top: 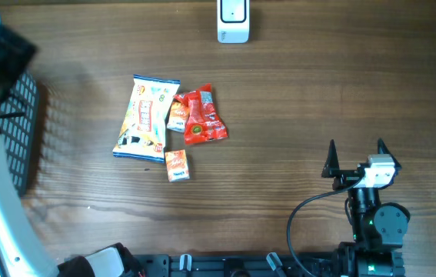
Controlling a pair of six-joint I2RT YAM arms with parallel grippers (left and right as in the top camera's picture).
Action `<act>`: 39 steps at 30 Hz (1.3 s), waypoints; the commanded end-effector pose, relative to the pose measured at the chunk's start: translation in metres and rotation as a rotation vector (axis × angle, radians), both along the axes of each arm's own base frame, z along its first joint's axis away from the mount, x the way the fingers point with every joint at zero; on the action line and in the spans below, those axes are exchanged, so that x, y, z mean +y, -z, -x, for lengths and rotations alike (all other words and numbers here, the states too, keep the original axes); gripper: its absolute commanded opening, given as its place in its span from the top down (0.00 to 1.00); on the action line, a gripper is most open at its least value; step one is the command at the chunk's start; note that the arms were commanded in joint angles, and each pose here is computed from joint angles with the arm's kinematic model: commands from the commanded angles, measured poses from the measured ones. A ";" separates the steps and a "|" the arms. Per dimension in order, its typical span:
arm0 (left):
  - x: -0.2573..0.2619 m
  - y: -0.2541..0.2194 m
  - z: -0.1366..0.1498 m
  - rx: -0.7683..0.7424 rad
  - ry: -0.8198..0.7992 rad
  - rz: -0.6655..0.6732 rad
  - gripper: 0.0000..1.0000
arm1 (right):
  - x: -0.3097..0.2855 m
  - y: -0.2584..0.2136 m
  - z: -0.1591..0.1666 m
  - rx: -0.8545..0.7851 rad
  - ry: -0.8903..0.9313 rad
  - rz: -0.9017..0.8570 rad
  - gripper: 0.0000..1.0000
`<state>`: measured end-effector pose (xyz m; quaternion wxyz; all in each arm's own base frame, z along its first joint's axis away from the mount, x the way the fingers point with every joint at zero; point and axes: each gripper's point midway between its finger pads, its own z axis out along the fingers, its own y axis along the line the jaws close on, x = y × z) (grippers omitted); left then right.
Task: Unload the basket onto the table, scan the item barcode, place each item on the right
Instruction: 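Lift the orange tissue box out and place it below the red bag, then reach into the basket and grasp the teal tissue box with the left gripper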
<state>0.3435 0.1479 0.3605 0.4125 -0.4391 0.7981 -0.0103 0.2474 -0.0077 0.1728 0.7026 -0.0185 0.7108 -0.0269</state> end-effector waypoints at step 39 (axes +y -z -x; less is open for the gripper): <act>0.250 0.240 -0.009 0.631 -0.318 -0.233 0.00 | -0.003 0.000 0.000 -0.004 0.015 -0.014 0.01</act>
